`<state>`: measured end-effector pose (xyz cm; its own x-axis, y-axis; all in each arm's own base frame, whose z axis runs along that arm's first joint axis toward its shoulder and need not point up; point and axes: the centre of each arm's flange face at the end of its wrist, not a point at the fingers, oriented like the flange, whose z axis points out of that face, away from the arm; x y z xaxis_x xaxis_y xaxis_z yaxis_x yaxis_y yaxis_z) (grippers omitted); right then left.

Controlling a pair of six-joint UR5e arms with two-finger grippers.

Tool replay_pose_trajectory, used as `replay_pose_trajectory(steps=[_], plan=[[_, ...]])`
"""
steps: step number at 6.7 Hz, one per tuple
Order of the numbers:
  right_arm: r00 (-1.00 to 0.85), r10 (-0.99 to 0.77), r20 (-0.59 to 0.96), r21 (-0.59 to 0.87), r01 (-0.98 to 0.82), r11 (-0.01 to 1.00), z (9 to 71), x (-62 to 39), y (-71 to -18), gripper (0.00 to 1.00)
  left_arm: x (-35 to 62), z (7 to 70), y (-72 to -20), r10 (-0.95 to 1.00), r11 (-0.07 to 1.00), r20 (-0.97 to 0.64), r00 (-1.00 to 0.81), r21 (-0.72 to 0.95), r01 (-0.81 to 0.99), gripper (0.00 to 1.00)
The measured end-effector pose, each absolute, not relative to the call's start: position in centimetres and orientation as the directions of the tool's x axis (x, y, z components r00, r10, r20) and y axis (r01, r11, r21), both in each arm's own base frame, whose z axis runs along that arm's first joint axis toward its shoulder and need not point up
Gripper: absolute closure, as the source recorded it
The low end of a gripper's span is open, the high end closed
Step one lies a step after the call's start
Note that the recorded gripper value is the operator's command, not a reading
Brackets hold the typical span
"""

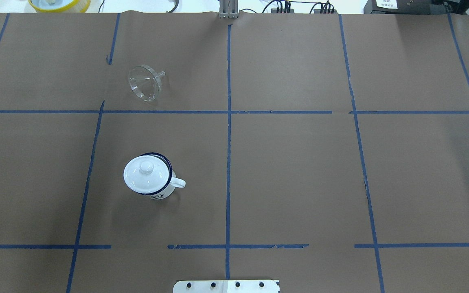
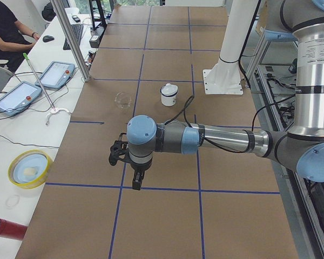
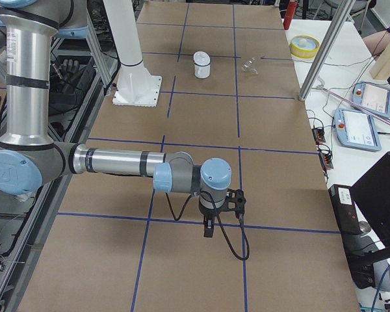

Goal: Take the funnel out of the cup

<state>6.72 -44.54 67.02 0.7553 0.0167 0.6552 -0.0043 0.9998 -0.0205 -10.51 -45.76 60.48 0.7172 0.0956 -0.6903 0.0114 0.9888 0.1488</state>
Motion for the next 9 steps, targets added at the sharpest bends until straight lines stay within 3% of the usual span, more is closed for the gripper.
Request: replay_pose_trajectory(steps=[9], plan=[[0.755,0.017,0.655,-0.021,-0.004,1.0,67.1,6.7,-44.5,0.0,-10.3,63.5,-46.2,0.046,0.997,-0.701,0.711,0.08,0.014,0.0]])
